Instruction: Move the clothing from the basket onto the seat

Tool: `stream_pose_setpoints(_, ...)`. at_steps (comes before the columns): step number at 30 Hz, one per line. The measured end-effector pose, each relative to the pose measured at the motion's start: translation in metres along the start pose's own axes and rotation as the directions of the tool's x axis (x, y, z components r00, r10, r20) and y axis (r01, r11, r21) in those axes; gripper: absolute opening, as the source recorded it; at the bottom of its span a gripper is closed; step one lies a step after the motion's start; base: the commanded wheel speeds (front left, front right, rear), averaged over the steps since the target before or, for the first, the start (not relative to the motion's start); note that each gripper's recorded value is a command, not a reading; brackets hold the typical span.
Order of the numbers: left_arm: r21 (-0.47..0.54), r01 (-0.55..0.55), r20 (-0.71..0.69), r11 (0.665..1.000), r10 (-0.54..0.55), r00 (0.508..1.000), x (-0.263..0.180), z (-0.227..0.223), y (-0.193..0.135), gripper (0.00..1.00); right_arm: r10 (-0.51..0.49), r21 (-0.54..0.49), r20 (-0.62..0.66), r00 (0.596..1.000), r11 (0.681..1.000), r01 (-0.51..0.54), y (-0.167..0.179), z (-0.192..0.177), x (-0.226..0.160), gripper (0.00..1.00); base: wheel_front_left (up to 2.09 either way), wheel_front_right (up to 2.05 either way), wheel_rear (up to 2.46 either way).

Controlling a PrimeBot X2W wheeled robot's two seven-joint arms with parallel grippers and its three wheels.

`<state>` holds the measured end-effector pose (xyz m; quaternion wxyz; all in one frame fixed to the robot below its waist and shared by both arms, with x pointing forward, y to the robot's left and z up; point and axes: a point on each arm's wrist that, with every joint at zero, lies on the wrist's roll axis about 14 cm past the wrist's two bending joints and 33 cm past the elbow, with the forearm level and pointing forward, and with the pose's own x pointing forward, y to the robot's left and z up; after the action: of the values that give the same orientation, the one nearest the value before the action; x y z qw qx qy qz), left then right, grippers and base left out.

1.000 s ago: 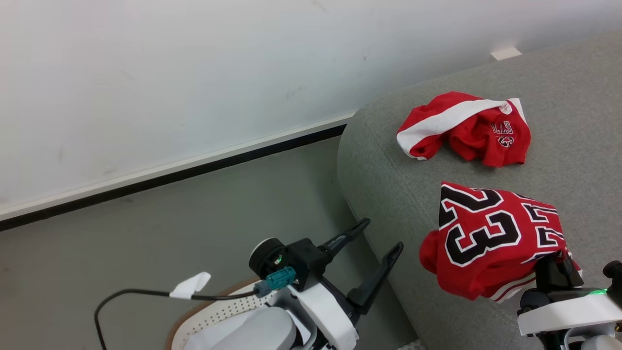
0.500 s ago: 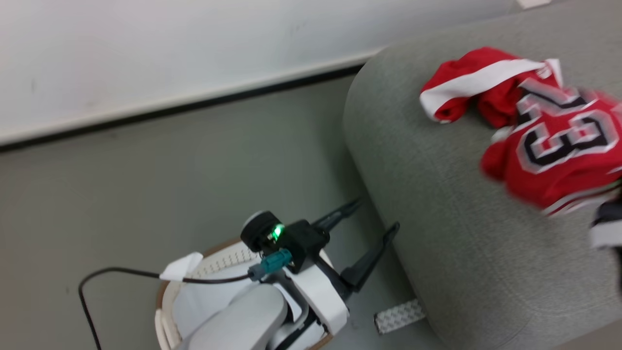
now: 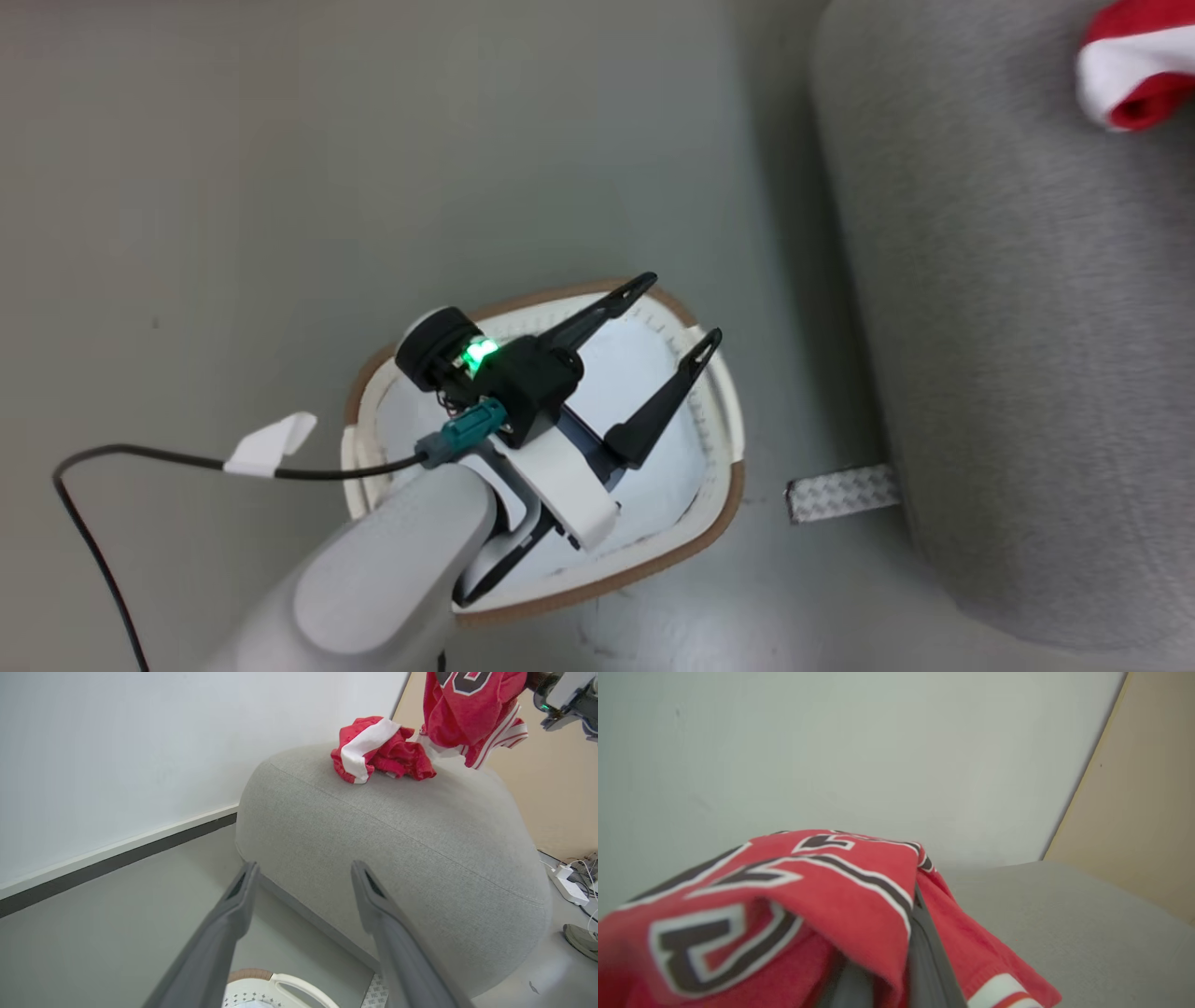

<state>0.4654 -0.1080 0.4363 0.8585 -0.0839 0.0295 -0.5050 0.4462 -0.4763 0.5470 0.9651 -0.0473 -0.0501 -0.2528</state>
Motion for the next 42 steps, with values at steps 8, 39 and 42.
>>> stream_pose_setpoints(8, -0.031, -0.082, -0.056, 0.996, 0.08, 0.995, -0.018, -0.033, 0.032, 1.0, 0.001, -0.075, -0.411, 0.912, 0.997, -0.035, 0.022, -0.129, -0.001, 0.0, 0.0, 0.0, 0.0)
stream_pose_setpoints(39, 0.059, -0.355, 0.185, 0.933, 0.339, 0.922, -0.084, 0.11, 0.006, 1.0, 0.316, 0.012, -0.303, 0.899, 0.945, -0.328, 0.033, 0.047, -0.067, 1.0, 0.0, 0.0, 0.0)
stream_pose_setpoints(42, 0.065, -0.43, 0.236, 0.901, 0.405, 0.884, -0.109, 0.131, 0.011, 1.0, 0.375, 0.058, -0.184, 0.909, 0.927, -0.371, 0.049, 0.078, -0.079, 1.0, 0.0, 0.0, 0.0)
